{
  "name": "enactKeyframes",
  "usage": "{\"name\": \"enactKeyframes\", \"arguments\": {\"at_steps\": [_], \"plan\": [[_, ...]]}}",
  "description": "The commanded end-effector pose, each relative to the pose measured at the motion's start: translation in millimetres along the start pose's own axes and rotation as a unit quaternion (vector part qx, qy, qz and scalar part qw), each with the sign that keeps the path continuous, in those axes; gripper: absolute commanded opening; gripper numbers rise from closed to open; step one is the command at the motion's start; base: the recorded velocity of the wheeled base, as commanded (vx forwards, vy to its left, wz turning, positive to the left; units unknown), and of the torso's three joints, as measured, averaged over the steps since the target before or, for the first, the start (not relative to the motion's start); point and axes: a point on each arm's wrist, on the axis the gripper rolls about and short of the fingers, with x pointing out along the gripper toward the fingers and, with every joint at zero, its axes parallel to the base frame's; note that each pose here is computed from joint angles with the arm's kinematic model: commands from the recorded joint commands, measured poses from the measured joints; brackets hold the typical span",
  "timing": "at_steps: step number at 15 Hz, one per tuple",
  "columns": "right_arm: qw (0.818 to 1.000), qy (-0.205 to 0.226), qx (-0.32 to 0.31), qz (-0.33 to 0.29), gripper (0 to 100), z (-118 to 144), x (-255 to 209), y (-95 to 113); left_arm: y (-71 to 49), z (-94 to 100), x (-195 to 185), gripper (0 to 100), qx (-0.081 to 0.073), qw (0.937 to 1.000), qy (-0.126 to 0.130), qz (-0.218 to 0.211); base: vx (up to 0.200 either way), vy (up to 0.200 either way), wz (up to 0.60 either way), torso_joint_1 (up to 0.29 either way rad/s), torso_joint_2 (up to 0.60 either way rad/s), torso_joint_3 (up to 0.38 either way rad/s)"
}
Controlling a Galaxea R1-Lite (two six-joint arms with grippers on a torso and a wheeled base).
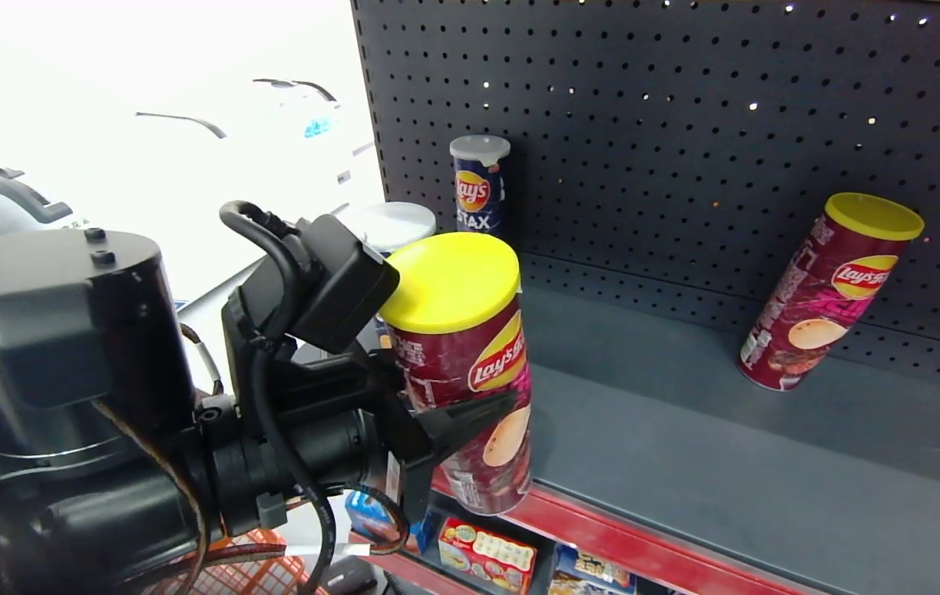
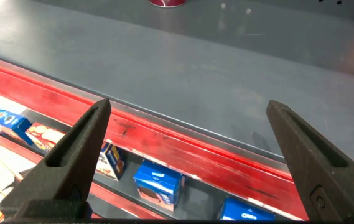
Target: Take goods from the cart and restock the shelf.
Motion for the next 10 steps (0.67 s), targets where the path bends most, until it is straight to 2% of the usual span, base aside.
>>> {"name": "enactKeyframes", "arguments": {"at_steps": [1, 10], "plan": [[1.0, 0.0, 0.0, 0.0, 100, 0, 0, 0, 1.1, -0.2, 8, 0, -0.001, 1.0, 0.003, 0.0, 0.0, 0.0, 0.0, 0.0, 0.0, 0.0], [1.0, 0.0, 0.0, 0.0, 100, 0, 0, 0, 4.4, -1.8, 27, 0, -0.002, 1.0, 0.009, -0.001, 0.0, 0.0, 0.0, 0.0, 0.0, 0.0]]}}
